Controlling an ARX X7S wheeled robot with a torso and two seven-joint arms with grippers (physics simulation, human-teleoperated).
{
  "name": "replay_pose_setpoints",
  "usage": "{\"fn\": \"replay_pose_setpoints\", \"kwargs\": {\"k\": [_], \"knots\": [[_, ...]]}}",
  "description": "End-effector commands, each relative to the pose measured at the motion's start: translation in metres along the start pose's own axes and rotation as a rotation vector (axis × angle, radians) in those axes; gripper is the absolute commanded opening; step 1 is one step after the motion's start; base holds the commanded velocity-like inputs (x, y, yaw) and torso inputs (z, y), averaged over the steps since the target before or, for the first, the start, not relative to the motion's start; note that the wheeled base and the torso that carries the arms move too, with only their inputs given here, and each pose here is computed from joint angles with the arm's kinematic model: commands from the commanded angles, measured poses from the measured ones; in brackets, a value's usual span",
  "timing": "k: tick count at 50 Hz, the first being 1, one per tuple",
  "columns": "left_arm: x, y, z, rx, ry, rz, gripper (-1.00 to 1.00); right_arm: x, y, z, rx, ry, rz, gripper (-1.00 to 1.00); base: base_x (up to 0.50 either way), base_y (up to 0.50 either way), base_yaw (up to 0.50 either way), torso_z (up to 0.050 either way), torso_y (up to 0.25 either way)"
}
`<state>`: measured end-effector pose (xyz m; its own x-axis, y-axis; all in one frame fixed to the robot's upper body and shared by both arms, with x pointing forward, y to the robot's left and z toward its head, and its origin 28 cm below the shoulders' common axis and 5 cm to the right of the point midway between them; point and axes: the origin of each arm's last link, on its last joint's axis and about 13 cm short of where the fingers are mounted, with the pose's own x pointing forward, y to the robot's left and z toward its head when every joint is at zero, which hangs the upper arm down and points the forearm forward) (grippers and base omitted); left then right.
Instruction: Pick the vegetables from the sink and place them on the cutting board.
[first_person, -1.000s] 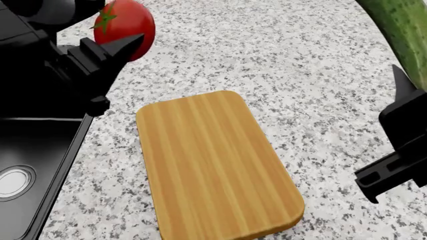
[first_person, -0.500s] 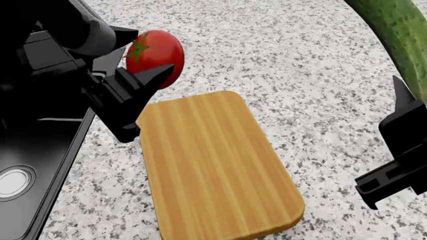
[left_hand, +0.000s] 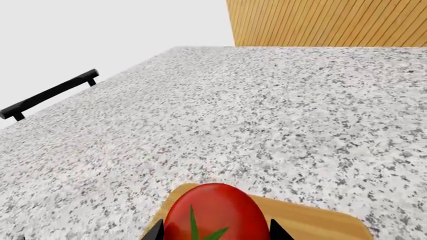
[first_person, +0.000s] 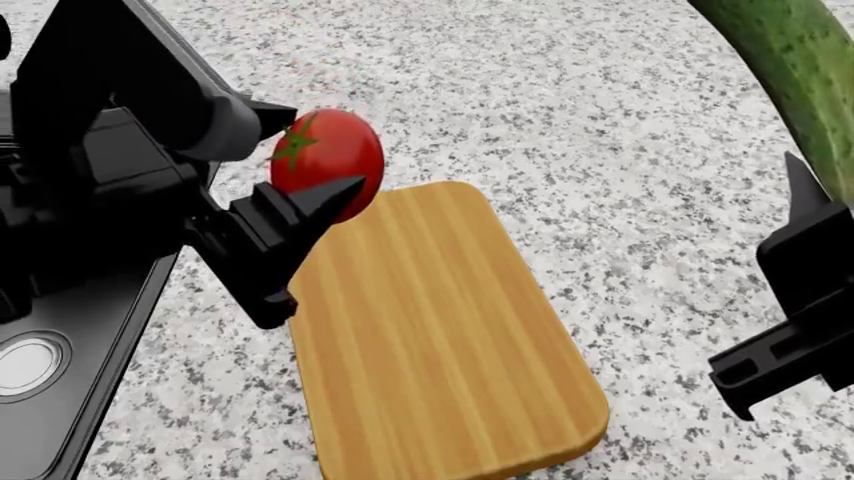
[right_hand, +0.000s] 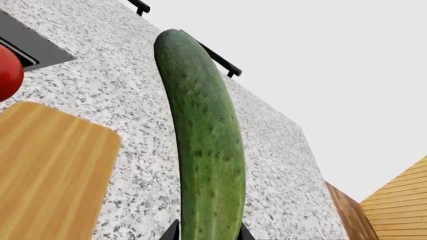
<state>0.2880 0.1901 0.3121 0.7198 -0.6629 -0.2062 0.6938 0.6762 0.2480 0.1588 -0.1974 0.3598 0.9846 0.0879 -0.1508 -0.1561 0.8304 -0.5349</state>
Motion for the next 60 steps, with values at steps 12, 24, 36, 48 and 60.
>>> {"fn": "replay_pose_setpoints", "kwargs": {"k": [12,24,36,48,60], "knots": [[0.004,0.0,-0.004,-0.018,0.032,-0.007,-1.0,-0.001,0.0,0.0,-0.007,-0.005,-0.007,-1.0,0.0,0.0,0.0,0.0,0.001],[0.012,0.004,-0.002,-0.007,0.054,-0.025,-1.0,0.006,0.0,-0.011,-0.006,-0.005,-0.007,-1.0,0.0,0.0,0.0,0.0,0.0],[0.02,0.012,0.0,0.0,0.07,-0.012,-1.0,-0.003,0.0,0.002,-0.005,-0.004,-0.008,-1.0,0.0,0.0,0.0,0.0,0.001],[0.028,0.015,-0.007,-0.008,0.108,-0.009,-1.0,0.003,0.0,-0.005,-0.001,-0.001,-0.006,-1.0,0.0,0.0,0.0,0.0,0.0],[0.034,0.011,-0.019,-0.007,0.145,-0.023,-1.0,0.0,0.001,-0.001,0.0,-0.004,-0.004,-1.0,0.0,0.0,0.0,0.0,0.001]]}}
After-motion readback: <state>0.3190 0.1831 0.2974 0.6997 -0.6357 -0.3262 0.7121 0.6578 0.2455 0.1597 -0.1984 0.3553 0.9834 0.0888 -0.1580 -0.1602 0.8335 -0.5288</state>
